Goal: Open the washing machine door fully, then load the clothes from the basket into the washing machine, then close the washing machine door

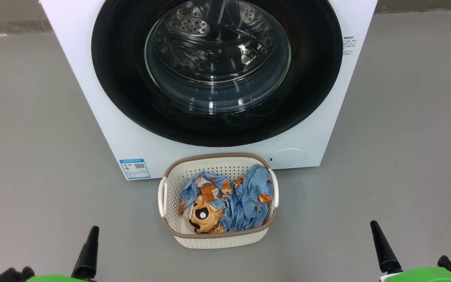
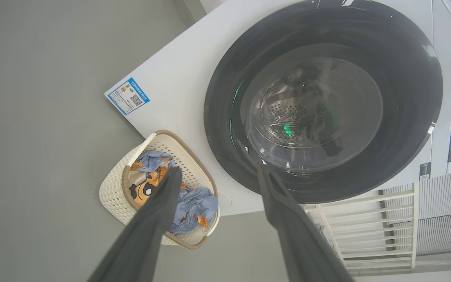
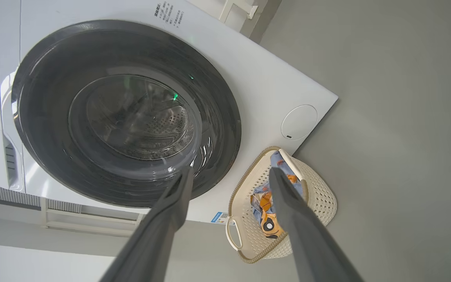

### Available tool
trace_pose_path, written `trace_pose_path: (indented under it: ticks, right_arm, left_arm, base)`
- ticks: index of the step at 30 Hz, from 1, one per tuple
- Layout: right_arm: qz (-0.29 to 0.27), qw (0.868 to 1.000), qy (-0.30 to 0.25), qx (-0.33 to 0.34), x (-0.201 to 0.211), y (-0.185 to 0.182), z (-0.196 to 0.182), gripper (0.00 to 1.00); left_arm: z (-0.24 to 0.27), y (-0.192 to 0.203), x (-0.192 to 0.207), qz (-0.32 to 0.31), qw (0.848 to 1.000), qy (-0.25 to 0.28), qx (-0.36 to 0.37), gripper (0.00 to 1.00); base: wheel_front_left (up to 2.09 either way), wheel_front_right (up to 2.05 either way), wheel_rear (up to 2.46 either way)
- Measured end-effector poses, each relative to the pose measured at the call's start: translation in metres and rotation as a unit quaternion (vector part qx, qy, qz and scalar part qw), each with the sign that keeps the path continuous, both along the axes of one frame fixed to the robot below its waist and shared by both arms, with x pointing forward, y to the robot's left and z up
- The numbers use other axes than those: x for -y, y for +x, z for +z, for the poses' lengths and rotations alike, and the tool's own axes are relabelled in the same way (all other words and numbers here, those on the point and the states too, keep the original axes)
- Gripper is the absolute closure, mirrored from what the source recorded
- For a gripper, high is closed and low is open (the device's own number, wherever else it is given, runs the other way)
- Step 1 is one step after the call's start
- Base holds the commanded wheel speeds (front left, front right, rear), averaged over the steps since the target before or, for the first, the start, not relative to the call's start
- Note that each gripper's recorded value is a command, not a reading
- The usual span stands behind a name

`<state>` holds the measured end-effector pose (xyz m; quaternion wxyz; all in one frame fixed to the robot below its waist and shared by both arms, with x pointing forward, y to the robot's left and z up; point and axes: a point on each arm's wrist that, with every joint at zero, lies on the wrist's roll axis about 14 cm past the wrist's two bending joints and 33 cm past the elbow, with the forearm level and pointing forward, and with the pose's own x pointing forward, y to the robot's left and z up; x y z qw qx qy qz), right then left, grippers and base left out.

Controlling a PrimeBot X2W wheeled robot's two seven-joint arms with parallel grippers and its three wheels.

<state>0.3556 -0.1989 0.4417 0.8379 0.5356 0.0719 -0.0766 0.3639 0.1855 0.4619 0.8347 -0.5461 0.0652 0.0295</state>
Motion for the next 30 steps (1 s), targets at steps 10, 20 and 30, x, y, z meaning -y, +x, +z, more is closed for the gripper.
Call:
trace_pose_path:
  ticks: [10, 20, 30]
  right_arm:
    - [0.018, 0.996, -0.085, -0.003, -0.001, 0.000, -0.001, 0.00]
    - [0.031, 0.989, -0.144, -0.001, -0.003, 0.000, 0.001, 0.00]
    - [0.040, 0.978, -0.206, 0.002, -0.002, -0.002, 0.002, 0.00]
  left_arm:
    - [0.003, 0.000, 0.001, -0.019, 0.997, 0.078, 0.008, 0.00]
    - [0.007, -0.002, 0.004, -0.032, 0.990, 0.139, 0.021, 0.00]
    - [0.014, -0.001, 0.007, -0.047, 0.978, 0.201, 0.038, 0.00]
  base:
    - [0.00, 0.00, 0.00]
    - [0.00, 0.00, 0.00]
    - [0.00, 0.00, 0.00]
